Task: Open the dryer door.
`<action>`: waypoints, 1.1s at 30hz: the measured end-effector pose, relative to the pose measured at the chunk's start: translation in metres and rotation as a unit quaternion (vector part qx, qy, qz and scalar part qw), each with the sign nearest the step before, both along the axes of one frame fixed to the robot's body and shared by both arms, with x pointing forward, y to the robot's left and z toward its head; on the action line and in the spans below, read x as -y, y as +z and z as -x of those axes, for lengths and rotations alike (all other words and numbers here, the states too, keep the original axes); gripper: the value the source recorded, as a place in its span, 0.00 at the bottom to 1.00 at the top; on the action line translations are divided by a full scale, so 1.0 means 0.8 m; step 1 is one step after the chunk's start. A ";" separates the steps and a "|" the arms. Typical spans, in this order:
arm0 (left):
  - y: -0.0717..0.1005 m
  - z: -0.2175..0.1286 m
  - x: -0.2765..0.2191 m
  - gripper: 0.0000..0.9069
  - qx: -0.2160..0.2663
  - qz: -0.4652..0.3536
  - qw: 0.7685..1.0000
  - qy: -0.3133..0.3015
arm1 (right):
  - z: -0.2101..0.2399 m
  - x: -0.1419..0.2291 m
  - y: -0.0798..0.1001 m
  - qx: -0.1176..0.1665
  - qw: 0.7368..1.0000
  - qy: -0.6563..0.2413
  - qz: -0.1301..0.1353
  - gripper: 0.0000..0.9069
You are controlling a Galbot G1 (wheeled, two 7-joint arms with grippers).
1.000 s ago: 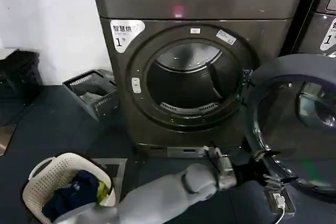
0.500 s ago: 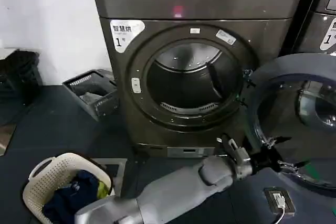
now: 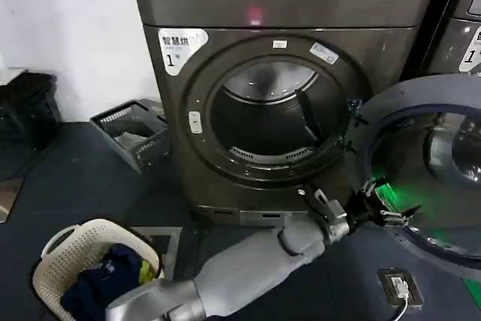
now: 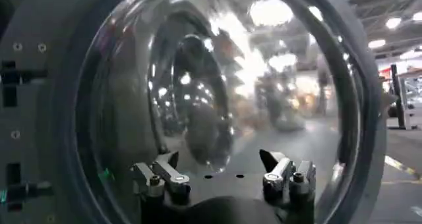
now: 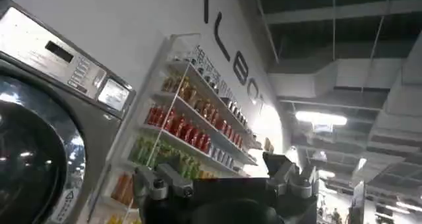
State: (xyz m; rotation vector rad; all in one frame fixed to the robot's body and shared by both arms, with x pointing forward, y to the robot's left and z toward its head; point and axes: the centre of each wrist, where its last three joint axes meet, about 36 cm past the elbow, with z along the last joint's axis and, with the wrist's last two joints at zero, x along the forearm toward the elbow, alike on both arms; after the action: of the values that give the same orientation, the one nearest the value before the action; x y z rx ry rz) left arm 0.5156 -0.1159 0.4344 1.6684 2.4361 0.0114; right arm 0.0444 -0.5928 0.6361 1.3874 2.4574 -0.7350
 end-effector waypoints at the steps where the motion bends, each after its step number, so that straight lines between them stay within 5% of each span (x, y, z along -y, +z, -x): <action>1: 0.002 0.001 0.000 1.00 0.001 0.003 1.000 0.000 | 0.000 0.000 0.001 0.001 1.000 -0.001 0.001 1.00; 14: 0.036 0.043 0.007 1.00 0.036 0.146 0.988 -0.020 | 0.009 0.006 0.007 0.012 1.000 -0.013 0.011 1.00; 21: 0.015 0.041 -0.097 1.00 0.065 0.125 0.990 0.001 | 0.006 0.010 0.009 0.020 1.000 -0.010 0.016 1.00; 33: 0.026 0.084 -0.322 1.00 0.122 0.012 0.992 0.027 | 0.016 0.025 0.032 0.028 0.997 -0.040 0.062 1.00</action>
State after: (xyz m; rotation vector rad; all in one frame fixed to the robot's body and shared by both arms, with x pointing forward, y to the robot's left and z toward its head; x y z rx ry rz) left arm 0.4486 0.1418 0.4550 1.4942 2.2876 0.1827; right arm 0.0316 -0.6124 0.6619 1.4451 2.2848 -0.8396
